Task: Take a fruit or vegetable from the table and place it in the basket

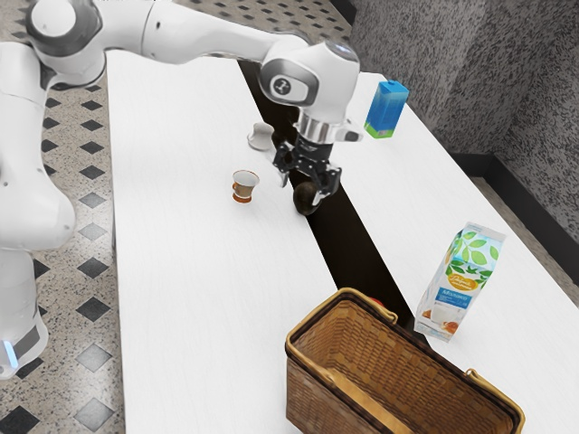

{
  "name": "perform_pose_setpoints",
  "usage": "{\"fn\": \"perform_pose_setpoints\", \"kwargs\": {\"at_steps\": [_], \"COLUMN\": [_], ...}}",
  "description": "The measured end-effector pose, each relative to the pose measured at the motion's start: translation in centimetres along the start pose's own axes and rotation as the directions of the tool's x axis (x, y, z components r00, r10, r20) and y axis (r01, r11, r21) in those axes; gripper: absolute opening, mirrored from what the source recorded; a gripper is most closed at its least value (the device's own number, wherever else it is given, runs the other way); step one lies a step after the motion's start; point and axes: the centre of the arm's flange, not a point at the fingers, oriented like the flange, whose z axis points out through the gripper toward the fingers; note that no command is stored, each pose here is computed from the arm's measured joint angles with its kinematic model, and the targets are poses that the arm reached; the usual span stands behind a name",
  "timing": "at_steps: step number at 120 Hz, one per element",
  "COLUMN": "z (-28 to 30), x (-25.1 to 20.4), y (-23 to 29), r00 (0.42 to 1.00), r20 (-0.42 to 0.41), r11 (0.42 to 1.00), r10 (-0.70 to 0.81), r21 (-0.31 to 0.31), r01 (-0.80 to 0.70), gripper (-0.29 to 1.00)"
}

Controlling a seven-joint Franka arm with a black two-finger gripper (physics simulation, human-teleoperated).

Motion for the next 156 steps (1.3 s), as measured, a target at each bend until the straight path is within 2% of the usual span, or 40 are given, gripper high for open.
{"fn": "perform_pose_setpoints", "kwargs": {"at_steps": [33, 80, 97, 113, 144, 156], "z": [1.1, 1.8, 2.3, 4.7, 4.3, 3.8], "x": [1.0, 2.3, 2.2, 3.3, 3.6, 4.1], "y": [-0.3, -0.6, 0.1, -0.6, 0.2, 0.5], "r00": [1.000, 0.996, 0.996, 0.998, 0.997, 0.994], "r20": [-0.004, -0.084, -0.083, -0.058, -0.076, -0.109], "r11": [0.999, 0.999, 1.000, 0.999, 1.000, 1.000], "r10": [-0.031, -0.031, -0.015, -0.031, -0.022, -0.015], "r21": [-0.013, 0.011, 0.001, 0.018, -0.005, -0.007], "r01": [0.031, 0.032, 0.015, 0.032, 0.021, 0.014], "gripper": [0.63, 0.64, 0.64, 0.64, 0.64, 0.63]}}
